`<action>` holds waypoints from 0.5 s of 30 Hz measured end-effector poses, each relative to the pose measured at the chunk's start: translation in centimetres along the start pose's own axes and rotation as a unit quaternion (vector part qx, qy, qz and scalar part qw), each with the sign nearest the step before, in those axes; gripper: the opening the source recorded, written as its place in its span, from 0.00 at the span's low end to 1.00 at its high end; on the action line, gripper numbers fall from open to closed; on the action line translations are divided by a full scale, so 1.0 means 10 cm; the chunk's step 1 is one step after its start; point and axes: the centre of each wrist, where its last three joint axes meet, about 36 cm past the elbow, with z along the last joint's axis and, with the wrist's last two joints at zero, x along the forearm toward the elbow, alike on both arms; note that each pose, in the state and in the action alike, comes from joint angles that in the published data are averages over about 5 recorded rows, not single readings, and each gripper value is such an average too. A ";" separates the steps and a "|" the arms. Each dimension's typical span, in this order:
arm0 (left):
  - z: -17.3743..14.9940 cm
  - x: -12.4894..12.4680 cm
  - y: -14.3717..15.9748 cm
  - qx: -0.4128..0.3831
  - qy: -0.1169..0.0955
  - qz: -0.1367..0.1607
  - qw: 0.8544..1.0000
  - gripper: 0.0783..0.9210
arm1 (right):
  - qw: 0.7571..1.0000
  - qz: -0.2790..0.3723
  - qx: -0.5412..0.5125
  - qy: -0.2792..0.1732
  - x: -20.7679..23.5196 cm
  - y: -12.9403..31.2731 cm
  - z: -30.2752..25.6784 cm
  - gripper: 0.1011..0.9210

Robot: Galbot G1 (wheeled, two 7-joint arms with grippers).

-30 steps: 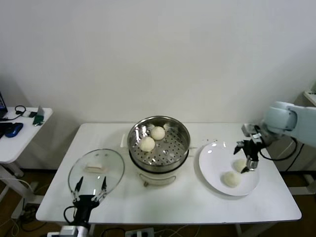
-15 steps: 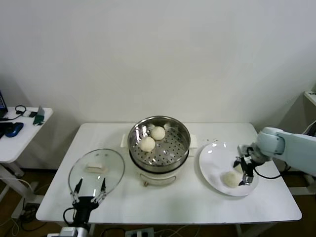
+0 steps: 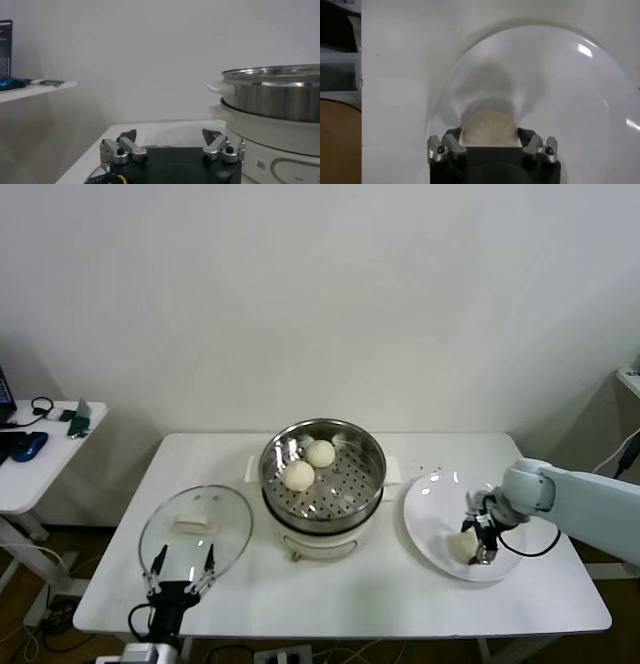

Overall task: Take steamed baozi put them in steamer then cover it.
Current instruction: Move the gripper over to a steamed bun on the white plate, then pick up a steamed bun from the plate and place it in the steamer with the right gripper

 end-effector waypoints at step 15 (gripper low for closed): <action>-0.04 0.01 -0.06 0.001 -0.004 0.002 1.000 0.88 | 0.994 0.022 0.106 -0.015 1.01 -0.49 -0.41 0.71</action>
